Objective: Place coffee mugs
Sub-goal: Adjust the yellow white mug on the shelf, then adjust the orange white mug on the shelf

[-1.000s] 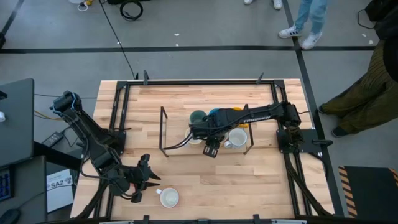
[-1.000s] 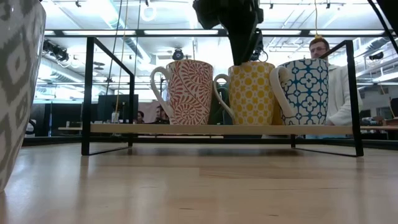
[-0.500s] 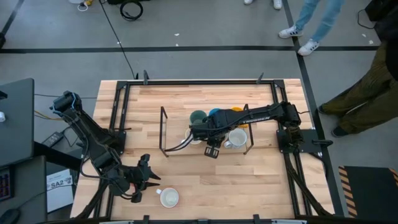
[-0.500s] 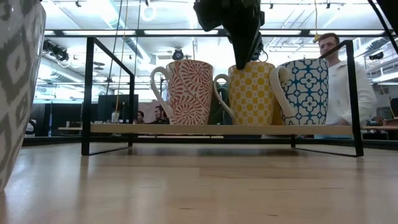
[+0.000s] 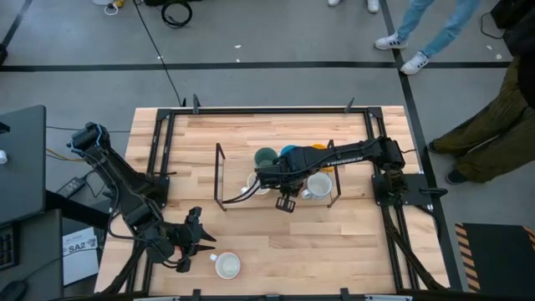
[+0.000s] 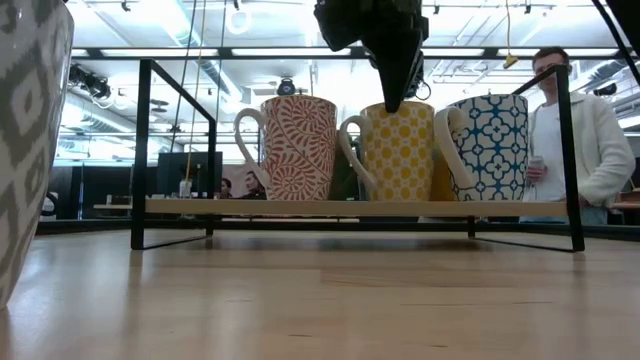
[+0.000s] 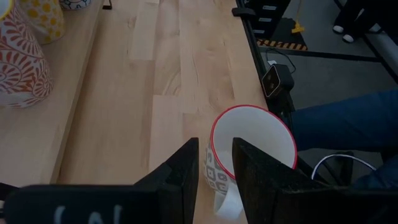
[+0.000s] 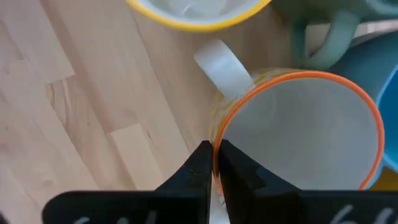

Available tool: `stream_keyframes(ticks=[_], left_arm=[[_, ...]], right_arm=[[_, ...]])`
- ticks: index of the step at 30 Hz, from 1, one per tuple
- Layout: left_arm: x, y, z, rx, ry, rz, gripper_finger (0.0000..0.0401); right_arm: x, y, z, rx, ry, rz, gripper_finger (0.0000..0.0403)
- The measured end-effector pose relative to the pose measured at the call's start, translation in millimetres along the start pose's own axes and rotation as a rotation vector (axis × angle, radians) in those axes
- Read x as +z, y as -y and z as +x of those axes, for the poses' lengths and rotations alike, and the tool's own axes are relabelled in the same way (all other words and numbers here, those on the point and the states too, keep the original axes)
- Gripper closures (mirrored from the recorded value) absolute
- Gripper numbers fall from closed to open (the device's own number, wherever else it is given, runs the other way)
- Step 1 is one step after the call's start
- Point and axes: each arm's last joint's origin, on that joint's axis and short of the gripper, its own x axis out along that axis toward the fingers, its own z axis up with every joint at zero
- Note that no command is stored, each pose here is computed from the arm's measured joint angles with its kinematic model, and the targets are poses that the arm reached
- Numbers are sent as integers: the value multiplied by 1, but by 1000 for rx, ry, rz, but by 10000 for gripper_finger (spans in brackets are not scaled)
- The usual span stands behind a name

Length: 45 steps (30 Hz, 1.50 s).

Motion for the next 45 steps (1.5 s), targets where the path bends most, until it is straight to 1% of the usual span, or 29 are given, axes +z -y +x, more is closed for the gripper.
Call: stream_keyframes(ticks=[6,11,26,31,34,37,40,45], left_arm=[[0,0,0,0,0,0,299],[0,0,0,0,0,0,299],[0,0,0,0,0,0,299],[0,0,0,0,0,0,299],[0,0,0,0,0,0,299],[0,0,0,0,0,0,299],[0,0,0,0,0,0,299],[0,0,0,0,0,0,299]], right_arm=[[-3,-3,0,32,-32,-8,374],[-5,-7,0,36,-35,-50,375],[-4,-7,0,37,-28,-69,295],[-3,-4,0,27,-23,-64,290],[-4,-1,-8,32,-7,-58,290],[-3,0,-22,52,43,-56,290],[2,-2,-34,78,107,-89,290],[18,-10,-40,142,293,-179,291]])
